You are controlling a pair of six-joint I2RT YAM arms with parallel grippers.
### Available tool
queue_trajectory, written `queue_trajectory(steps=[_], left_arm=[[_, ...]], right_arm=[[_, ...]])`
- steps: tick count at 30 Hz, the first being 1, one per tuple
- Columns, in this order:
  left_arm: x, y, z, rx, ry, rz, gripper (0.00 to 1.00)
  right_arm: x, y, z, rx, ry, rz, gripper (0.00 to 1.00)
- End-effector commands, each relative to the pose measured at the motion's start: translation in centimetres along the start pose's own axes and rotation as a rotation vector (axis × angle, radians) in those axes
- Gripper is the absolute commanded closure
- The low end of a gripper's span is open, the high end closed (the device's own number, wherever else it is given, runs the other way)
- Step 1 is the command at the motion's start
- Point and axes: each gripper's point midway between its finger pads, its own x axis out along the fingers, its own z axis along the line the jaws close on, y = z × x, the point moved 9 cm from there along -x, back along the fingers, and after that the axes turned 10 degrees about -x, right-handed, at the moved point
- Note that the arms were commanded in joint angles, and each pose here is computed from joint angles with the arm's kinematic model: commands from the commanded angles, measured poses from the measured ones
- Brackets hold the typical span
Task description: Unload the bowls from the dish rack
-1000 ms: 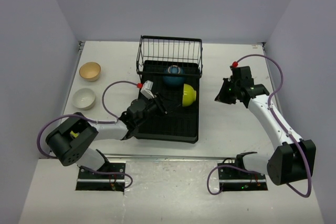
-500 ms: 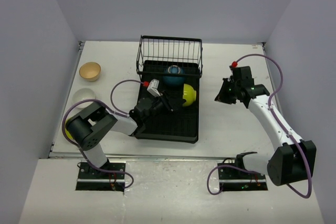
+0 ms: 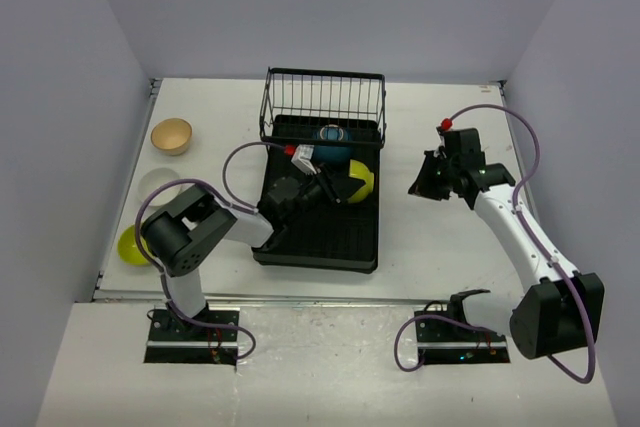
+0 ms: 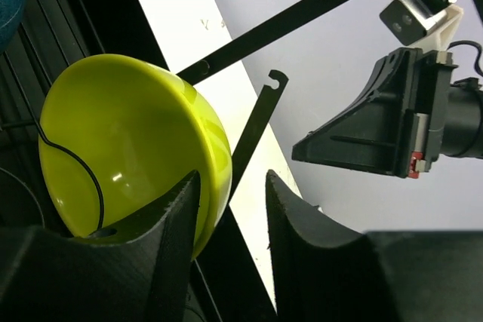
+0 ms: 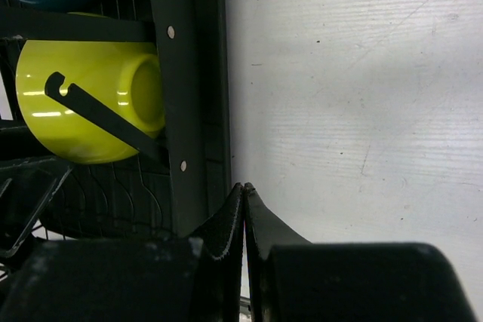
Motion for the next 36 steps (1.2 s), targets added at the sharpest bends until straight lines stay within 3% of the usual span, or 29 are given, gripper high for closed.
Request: queue_trajectory(steps=[1,10,17,18,19,23,36], left_arm=[[1.1,-0.4,-0.8,0.039,0.068,-0.014,0.6],[1.7,-0.8,-0.2,-0.03,0.1,-0.019,1.0],[0.4,-1.5,-0.6,-0.1,0.169,-0.044,1.0],[0.3,-1.5,-0.6,-0.1,0.167,-0.043,1.0],[0.1,-1.5,-0.9,-0.1,0.175,-0.043,1.0],[-0.6,-1.8,-1.5,-0.117,0.191,-0.058,1.0],[-1.3,-3.0,-2.0,-0.217,0.261,-0.085,1.0]], right_arm=[[-0.9,-0.1,0.3,-0.037,-0.027,-0.033,1.0],[-1.2,0.1,0.3,-0.037,-0.033,-0.031,1.0],[-0.7,0.1,0.9,-0.04,-0.108,-0.013,0.99],[-0.7,0.0,1.0,-0.046,-0.125,-0.013,0.93],[-0.7,0.0,1.1,-0.06,-0.141,-0.009,0.76],[0.1,-0.1,1.3,-0.078,-0.171,0.052,0.61],[1.6,-0.5,2.4,-0.082,-0.311,0.137,0.62]])
